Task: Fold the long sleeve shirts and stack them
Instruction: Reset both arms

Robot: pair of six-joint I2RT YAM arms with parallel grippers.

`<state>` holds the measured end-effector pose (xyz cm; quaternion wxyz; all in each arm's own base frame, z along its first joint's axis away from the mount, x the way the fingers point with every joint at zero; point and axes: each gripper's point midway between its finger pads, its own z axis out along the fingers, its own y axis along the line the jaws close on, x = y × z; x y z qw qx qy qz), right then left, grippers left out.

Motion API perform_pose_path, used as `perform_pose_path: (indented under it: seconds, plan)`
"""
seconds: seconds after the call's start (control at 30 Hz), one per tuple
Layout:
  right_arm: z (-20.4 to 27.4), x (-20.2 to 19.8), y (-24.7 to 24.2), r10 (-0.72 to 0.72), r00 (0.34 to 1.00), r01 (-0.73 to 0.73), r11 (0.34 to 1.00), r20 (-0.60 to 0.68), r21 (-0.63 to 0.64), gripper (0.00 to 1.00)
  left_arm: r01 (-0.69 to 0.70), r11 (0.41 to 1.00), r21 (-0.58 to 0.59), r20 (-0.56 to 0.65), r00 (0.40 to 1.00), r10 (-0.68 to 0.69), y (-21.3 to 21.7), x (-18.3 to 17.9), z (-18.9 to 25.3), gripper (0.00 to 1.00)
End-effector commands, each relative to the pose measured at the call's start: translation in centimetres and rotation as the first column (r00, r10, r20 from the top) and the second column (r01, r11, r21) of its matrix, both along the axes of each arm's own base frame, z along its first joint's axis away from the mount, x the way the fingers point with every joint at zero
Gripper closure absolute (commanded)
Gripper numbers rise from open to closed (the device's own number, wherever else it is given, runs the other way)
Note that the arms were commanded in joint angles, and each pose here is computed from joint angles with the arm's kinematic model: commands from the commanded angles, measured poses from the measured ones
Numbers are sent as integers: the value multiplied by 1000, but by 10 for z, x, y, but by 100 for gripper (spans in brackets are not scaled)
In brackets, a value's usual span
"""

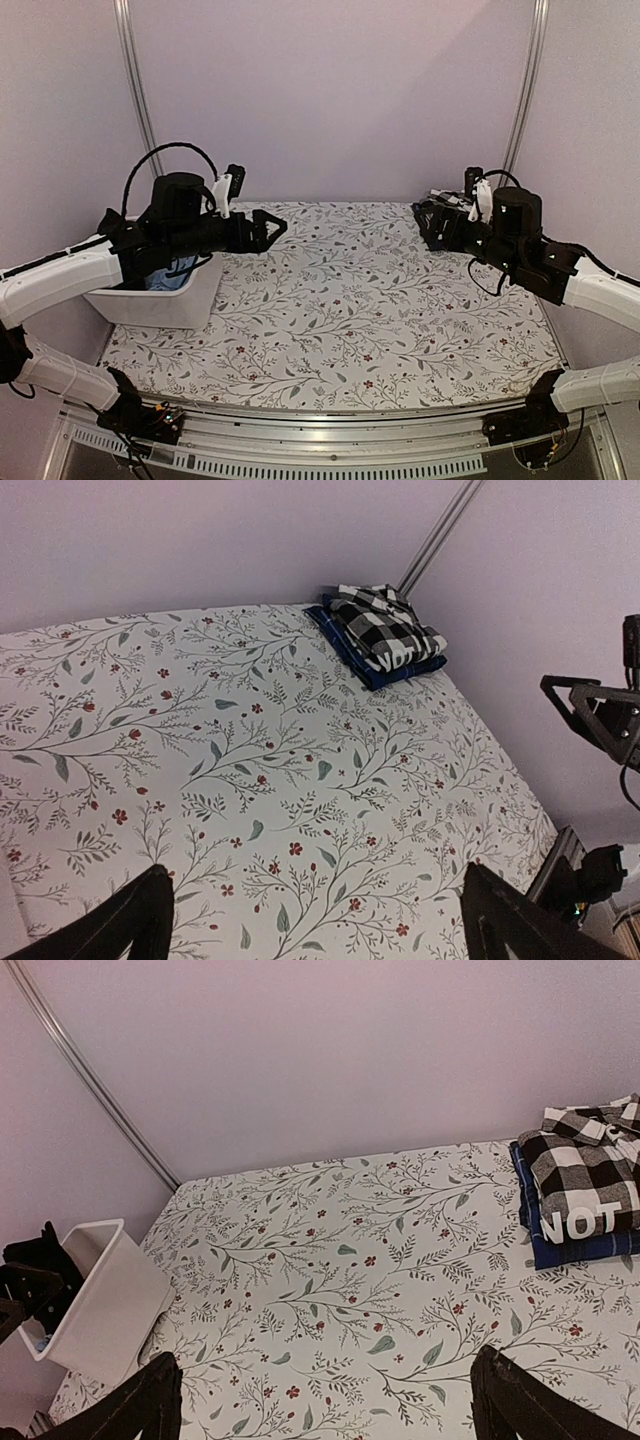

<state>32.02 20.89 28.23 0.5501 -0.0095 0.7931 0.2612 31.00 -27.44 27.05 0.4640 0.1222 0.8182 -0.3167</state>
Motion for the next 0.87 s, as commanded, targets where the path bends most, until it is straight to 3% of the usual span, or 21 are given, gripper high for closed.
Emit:
perform_pose_path:
  seconds: [0.0,0.83]
  plan:
    - [2,0,-2,-14,1000,13,1000,13,13,1,-12,1000,-14,33,999,12,3,4,8,0]
    - [-2,0,-4,-20,1000,20,1000,10,4,1,-3,1000,-9,22,1000,3,0,5,3,0]
